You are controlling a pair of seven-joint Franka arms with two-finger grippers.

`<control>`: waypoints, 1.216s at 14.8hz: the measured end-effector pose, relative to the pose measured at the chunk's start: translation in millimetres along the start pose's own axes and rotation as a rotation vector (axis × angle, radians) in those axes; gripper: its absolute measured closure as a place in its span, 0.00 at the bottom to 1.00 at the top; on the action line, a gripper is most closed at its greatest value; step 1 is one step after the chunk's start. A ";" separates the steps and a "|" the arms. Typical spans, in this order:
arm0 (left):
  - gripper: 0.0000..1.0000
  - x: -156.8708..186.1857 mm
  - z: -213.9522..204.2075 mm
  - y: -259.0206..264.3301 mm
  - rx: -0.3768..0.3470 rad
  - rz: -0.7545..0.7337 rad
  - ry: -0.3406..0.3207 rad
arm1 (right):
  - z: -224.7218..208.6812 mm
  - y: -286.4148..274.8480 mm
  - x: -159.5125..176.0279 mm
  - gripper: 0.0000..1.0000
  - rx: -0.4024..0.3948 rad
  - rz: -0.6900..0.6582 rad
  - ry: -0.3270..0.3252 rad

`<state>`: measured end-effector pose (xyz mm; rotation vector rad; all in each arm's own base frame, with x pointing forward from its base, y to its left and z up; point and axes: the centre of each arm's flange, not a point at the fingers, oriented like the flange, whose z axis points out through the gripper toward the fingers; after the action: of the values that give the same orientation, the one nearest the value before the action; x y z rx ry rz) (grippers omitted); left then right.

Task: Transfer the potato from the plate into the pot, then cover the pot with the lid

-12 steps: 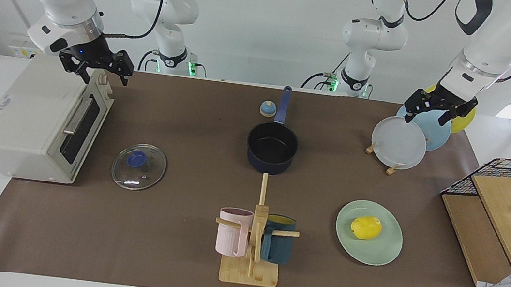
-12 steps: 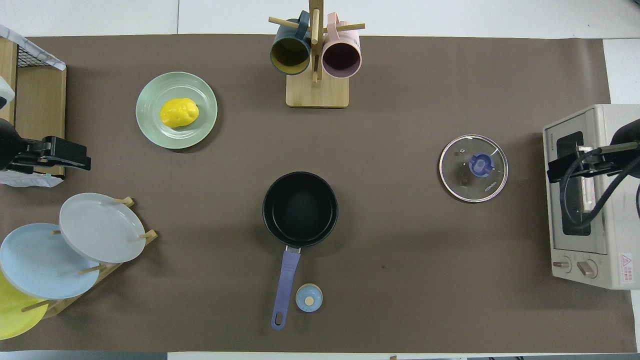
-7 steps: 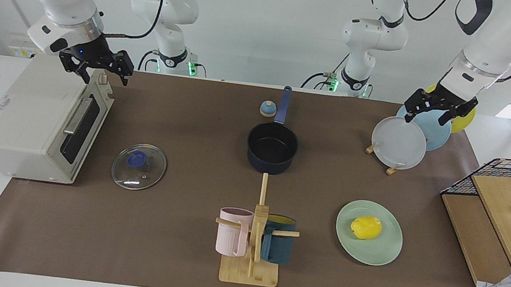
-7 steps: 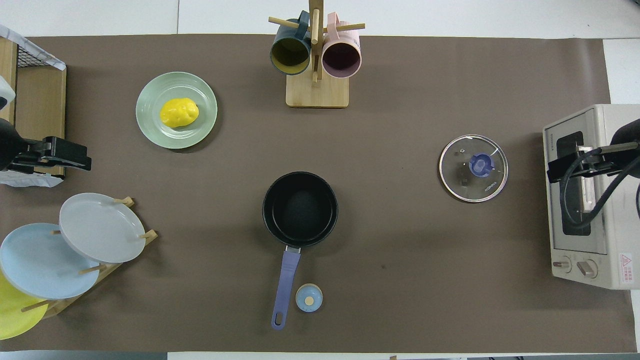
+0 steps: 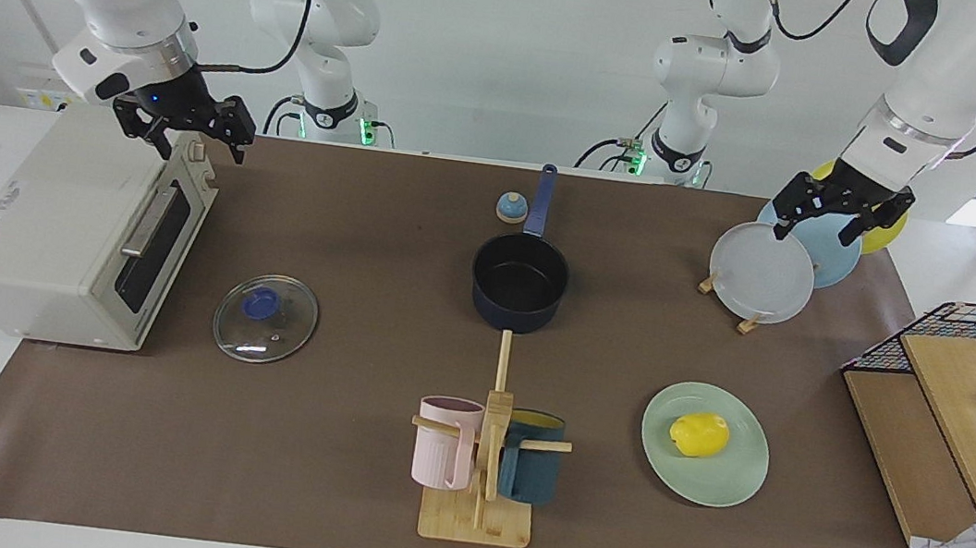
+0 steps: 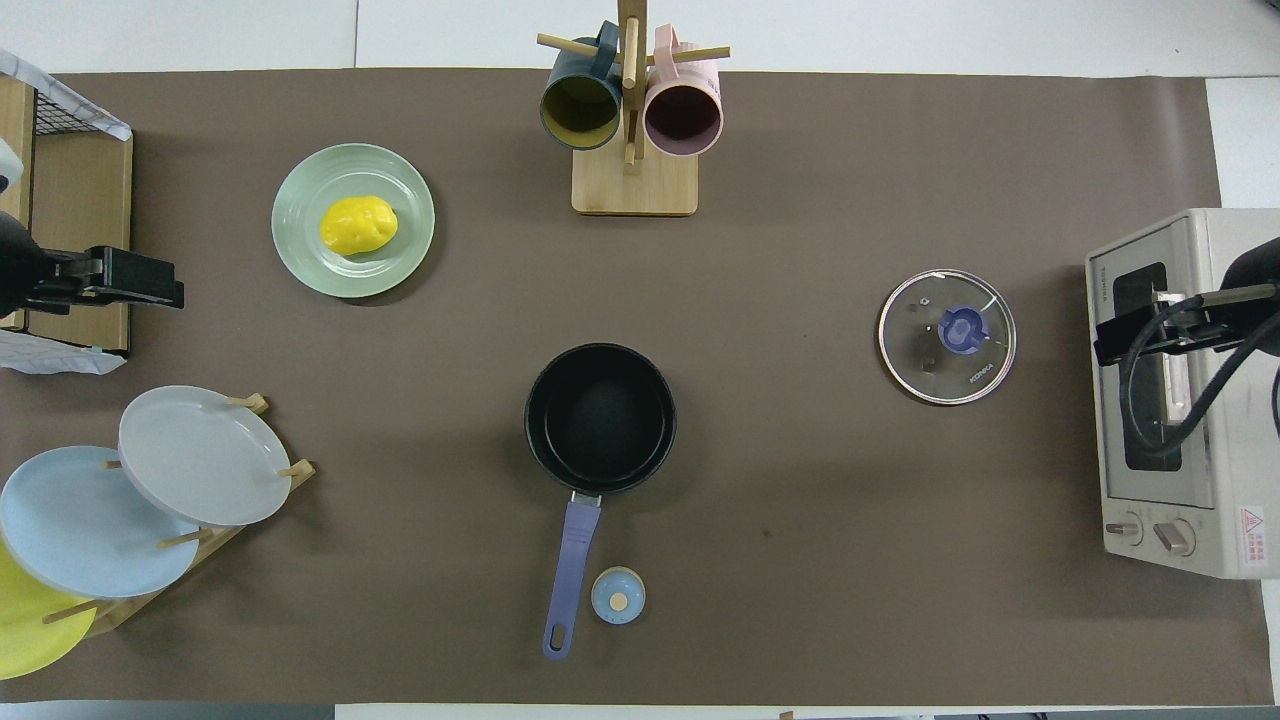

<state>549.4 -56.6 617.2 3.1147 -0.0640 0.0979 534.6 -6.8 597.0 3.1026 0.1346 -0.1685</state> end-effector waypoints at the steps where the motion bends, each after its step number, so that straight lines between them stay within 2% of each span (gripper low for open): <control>1: 0.00 4.8 6.0 0.5 0.000 0.001 0.002 | 0.0 0.0 0.0 0.00 0.000 0.000 0.000; 4: 0.00 37.4 45.8 4.4 -0.004 0.081 -0.016 | 0.0 0.0 0.0 0.00 0.000 0.000 0.000; 7: 0.00 78.1 97.0 6.1 -0.013 0.270 -0.047 | 0.0 -0.6 0.1 0.00 0.000 -0.001 0.000; 10: 0.00 107.4 151.1 9.0 -0.044 0.436 -0.050 | -0.6 -5.6 1.1 0.00 -0.001 -0.010 0.005; 14: 0.00 116.9 191.8 28.2 -0.101 0.606 -0.071 | 8.5 -13.8 12.1 0.00 -0.006 -0.045 0.076; 18: 0.00 123.8 229.3 64.7 -0.122 0.706 -0.052 | 67.0 -20.6 26.1 0.00 -0.010 -0.092 0.114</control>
<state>684.4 -132.1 397.7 2.8106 -1.1103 0.0209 551.4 13.4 527.1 3.0972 0.2806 0.0073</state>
